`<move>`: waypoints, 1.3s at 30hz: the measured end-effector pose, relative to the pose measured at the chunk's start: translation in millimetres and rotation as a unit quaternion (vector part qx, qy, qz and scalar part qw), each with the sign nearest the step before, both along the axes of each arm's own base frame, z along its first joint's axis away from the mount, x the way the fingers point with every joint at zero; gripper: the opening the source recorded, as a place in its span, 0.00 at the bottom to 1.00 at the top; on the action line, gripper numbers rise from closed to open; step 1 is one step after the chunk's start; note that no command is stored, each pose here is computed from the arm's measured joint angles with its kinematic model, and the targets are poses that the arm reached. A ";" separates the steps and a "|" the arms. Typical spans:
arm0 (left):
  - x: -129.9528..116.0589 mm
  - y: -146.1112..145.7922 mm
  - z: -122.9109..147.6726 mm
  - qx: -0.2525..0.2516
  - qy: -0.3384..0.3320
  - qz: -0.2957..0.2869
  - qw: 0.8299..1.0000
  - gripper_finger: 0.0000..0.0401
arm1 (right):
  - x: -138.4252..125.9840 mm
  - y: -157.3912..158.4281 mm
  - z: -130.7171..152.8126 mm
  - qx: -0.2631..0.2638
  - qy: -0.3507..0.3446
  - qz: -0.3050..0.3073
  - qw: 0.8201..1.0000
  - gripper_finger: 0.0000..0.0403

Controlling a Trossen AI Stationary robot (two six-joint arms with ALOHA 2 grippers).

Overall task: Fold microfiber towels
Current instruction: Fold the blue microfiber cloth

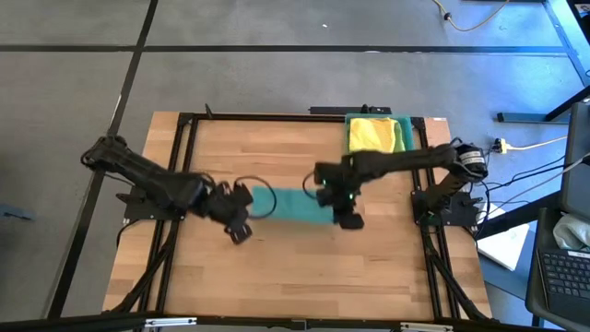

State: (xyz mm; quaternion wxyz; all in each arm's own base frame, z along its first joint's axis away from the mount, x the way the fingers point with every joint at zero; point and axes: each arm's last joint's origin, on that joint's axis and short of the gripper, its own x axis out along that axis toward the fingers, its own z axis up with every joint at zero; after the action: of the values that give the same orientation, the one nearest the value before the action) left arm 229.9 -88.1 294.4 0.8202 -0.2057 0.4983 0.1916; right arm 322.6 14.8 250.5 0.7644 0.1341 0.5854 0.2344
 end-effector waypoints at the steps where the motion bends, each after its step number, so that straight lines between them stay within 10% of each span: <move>1: 0.7 -7.3 -7.1 -0.023 -0.014 0.007 1.000 0.00 | -2.0 7.1 -7.6 0.018 0.010 0.003 1.000 0.01; 8: -6.5 -44.7 -31.0 -0.096 -0.068 0.010 0.993 0.00 | -7.2 45.5 -29.8 0.098 0.011 0.047 0.994 0.01; 22: -17.8 -49.8 -70.8 -0.117 -0.054 0.021 0.991 0.00 | 6.6 56.1 -30.3 -0.012 -0.076 0.020 0.997 0.01; 39: -8.2 -23.9 -102.2 -0.130 -0.089 0.072 0.985 0.00 | 17.5 66.1 -87.5 -0.030 0.035 0.010 0.999 0.05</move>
State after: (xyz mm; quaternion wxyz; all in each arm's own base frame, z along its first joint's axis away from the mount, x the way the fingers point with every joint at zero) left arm 221.7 -112.0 192.2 0.8115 -0.3619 0.4282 0.1648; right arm 340.1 80.9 163.1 0.7448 0.1134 0.6199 0.2194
